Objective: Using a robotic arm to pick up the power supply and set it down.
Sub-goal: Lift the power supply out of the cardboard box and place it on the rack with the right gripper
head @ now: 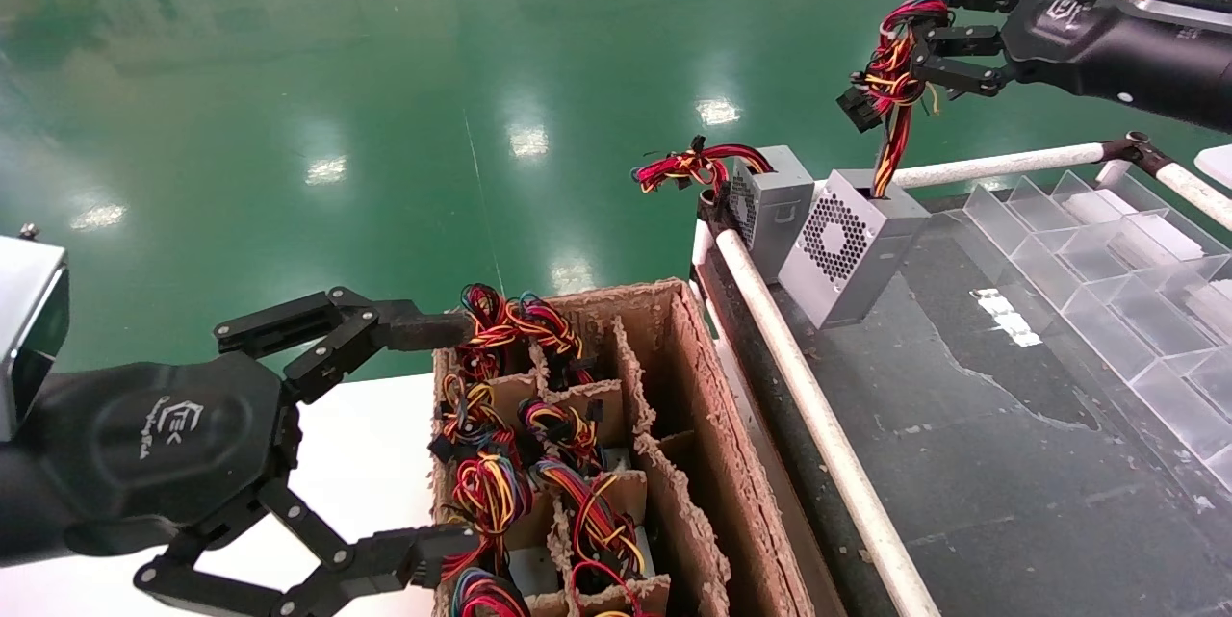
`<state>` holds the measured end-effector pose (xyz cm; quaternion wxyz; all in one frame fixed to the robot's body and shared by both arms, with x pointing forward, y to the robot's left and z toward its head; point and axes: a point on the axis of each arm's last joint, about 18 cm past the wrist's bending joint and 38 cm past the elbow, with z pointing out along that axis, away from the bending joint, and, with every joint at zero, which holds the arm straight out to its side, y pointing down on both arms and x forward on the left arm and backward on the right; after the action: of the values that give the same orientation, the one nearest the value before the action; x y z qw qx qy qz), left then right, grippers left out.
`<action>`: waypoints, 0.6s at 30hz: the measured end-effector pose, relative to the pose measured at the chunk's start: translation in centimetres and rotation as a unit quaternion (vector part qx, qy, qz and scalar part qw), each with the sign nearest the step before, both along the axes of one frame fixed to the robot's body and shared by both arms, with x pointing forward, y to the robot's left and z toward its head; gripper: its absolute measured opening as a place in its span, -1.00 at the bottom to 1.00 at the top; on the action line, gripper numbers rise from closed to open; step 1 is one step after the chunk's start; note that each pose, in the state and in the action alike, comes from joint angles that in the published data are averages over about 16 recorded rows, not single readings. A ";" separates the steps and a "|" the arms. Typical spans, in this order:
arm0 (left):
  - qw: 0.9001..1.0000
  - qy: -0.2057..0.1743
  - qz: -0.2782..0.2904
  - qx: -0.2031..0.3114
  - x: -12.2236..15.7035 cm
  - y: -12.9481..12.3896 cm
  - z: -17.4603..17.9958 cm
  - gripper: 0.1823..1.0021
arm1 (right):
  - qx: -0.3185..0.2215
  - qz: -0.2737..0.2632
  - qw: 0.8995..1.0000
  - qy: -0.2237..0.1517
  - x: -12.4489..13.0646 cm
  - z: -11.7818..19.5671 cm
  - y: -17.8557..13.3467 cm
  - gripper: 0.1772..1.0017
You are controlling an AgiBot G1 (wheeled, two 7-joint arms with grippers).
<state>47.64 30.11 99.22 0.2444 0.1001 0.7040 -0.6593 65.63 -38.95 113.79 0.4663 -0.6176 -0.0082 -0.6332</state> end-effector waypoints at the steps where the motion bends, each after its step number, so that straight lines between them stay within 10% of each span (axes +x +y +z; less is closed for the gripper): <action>1: 1.000 0.000 0.000 0.000 0.0 0.0 0.0 1.00 | 0.000 -0.003 1.000 0.002 0.2 -0.1 0.0 -0.97; 18: 1.000 0.000 0.000 0.000 0.0 0.0 0.0 1.00 | 0.014 -0.054 0.998 0.016 2.8 -1.1 -0.5 -0.97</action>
<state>47.64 30.11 99.22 0.2444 0.1001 0.7040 -0.6593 68.45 -39.43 112.74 0.4400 -0.6206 0.0414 -0.6477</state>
